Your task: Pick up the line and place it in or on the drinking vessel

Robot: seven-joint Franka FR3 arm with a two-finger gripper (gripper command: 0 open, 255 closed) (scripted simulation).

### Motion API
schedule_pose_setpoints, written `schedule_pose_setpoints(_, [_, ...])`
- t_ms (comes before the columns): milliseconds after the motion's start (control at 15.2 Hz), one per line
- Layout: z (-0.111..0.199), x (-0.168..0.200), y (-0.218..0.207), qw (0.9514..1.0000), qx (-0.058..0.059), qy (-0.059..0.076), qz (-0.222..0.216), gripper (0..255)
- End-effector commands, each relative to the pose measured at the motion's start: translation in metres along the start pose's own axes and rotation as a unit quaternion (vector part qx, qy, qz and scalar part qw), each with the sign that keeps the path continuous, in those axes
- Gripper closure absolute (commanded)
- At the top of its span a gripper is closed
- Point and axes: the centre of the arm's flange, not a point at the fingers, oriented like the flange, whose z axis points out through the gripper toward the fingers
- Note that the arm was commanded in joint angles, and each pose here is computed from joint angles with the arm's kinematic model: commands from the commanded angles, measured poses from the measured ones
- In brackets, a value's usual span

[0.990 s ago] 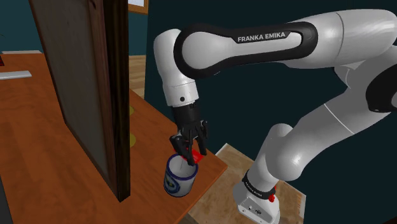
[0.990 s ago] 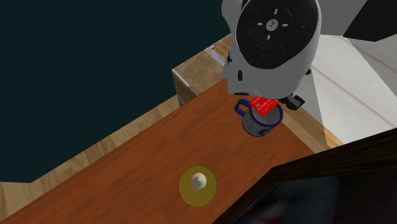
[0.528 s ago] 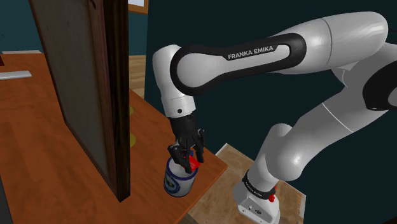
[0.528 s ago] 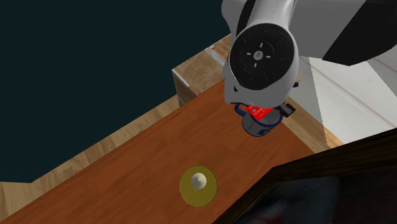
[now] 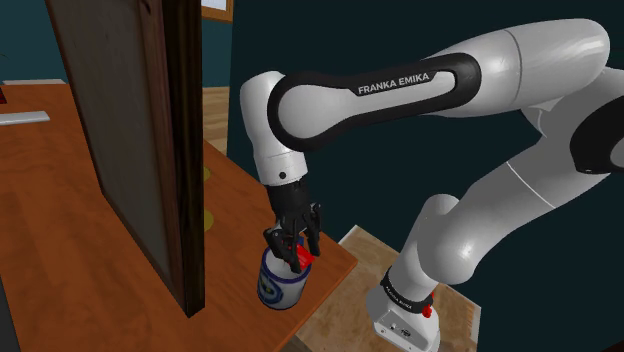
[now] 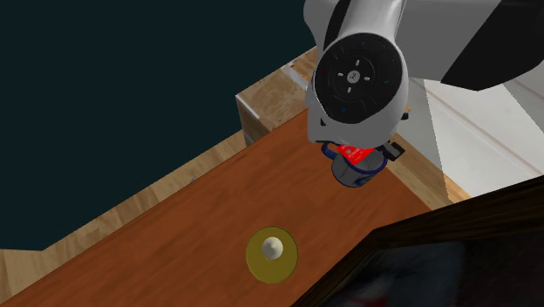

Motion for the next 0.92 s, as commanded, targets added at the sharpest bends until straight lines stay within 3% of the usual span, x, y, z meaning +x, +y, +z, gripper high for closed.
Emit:
schedule_pose_setpoints(0, [0.005,0.004,0.0,1.0,-0.001,-0.001,0.001,0])
schedule_pose_setpoints(330, [0.005,0.003,0.0,1.0,-0.001,-0.001,0.001,0])
schedule_pose_setpoints(594, [-0.045,0.003,0.0,1.0,-0.001,-0.001,0.001,0])
schedule_pose_setpoints(858, [-0.045,0.003,0.0,1.0,-0.001,-0.001,0.001,0])
